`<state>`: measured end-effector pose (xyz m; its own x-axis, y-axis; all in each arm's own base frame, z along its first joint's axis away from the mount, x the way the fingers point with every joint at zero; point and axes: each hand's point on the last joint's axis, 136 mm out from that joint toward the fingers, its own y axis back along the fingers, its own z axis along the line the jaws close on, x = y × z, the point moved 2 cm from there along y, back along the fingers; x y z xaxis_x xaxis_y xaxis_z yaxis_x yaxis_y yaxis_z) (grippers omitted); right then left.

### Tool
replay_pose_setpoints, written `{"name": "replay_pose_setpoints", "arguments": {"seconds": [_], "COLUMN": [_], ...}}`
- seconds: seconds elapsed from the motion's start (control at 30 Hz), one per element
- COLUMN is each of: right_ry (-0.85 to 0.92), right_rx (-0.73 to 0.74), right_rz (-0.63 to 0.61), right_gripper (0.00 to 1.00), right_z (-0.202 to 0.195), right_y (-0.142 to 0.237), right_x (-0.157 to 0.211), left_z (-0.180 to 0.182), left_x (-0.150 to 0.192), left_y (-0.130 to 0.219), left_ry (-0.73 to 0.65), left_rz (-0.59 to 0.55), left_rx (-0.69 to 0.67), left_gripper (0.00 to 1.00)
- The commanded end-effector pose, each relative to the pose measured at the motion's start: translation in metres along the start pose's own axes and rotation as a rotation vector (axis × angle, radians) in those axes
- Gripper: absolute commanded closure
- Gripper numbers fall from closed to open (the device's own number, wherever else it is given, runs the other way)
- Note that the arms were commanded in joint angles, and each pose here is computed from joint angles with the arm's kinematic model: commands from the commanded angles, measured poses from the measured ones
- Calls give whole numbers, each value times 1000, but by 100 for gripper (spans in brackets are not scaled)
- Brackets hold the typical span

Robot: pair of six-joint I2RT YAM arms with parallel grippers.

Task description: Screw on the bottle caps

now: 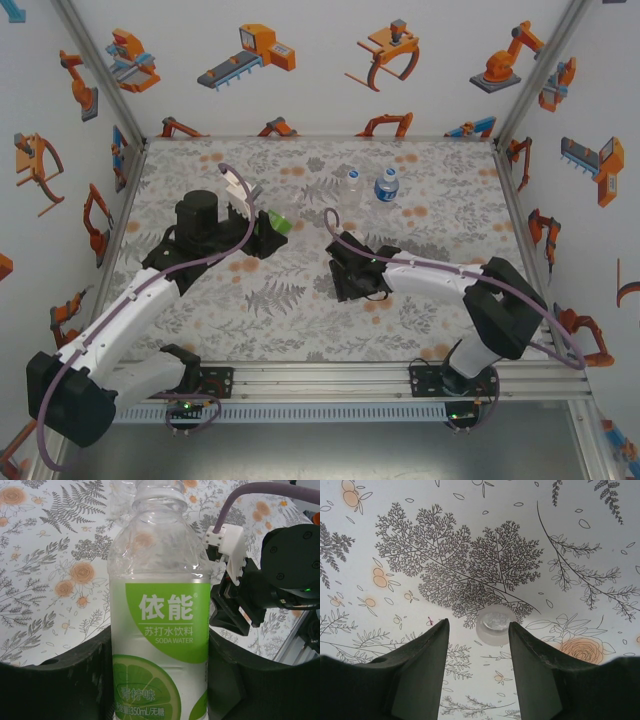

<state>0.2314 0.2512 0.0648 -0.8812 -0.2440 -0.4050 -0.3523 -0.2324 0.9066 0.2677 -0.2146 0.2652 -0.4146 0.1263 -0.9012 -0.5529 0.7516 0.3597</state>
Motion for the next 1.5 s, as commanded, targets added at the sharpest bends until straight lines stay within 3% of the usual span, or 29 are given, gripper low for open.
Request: {"name": "replay_pose_setpoints", "arguments": {"seconds": [0.0,0.2,0.57,0.87,1.47], "right_ry": [7,5,13,12,12], "right_rx": [31,37,28,56,72], "right_rz": [22,38,-32,-9,55], "right_gripper": [51,51,50,45,47], "right_z": [-3,-4,-2,-8,-10], "right_y": [-6,-10,16,12,-9], "right_x": [7,10,-9,-3,11], "left_z": [-4,-5,-5,-5,-5], "left_x": [-21,-22,-23,-23,-23], "left_y": [3,5,4,4,2], "left_ry": [-8,-10,-8,-8,-6], "left_rz": [-54,-57,-59,-58,-55], "left_rx": [20,19,22,25,29], "left_gripper": [100,100,100,100,100]}}
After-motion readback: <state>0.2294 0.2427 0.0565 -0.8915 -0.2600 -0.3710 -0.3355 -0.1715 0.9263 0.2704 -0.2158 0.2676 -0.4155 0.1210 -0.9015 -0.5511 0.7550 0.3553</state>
